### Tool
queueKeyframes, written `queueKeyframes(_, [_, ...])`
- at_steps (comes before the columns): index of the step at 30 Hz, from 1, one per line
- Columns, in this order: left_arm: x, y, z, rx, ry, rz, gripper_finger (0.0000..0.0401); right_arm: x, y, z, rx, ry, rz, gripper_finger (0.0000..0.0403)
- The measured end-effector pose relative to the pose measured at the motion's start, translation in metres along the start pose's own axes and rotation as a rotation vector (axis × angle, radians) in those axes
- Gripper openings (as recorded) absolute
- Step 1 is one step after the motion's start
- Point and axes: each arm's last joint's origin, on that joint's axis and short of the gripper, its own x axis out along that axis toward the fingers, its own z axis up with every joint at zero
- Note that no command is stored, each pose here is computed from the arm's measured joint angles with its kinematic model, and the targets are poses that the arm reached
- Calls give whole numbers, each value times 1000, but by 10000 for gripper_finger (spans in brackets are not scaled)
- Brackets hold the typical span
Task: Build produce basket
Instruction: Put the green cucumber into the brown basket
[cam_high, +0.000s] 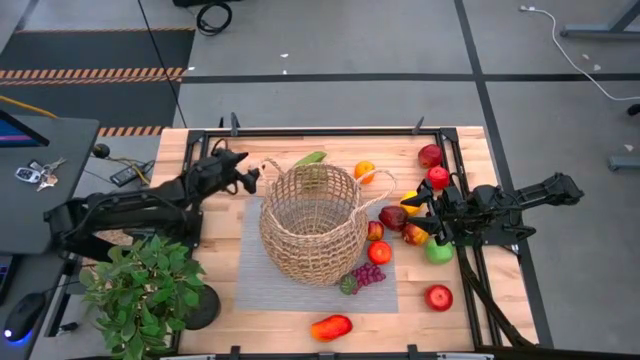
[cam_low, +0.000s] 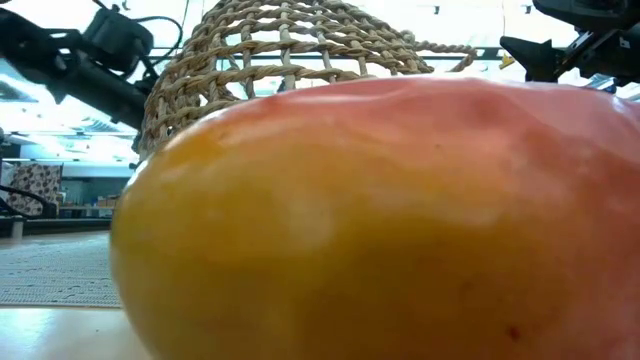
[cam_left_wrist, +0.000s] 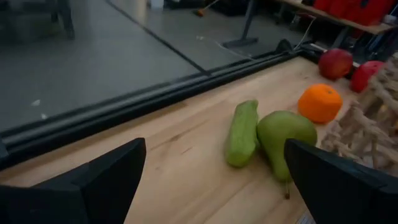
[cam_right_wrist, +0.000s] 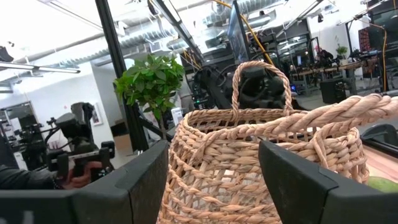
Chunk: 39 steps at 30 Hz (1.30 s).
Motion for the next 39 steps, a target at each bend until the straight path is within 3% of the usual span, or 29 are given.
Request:
queueKeyframes(5, [3,-3,3,-12,49,-66,389,0,0,0,0,-1,0,255])
queueKeyframes(15, [2,0,-4,-12,119,-33,389,0,0,0,0,0,0,255])
queueKeyframes(20, [3,0,1,-4,62,-19,389,0,0,0,0,0,0,255])
queueKeyframes(26, [3,-2,12,103,-56,-5,389,0,0,0,0,0,0,255])
queueKeyframes(39, [7,32,23,187,-103,256,389,0,0,0,0,0,0,255])
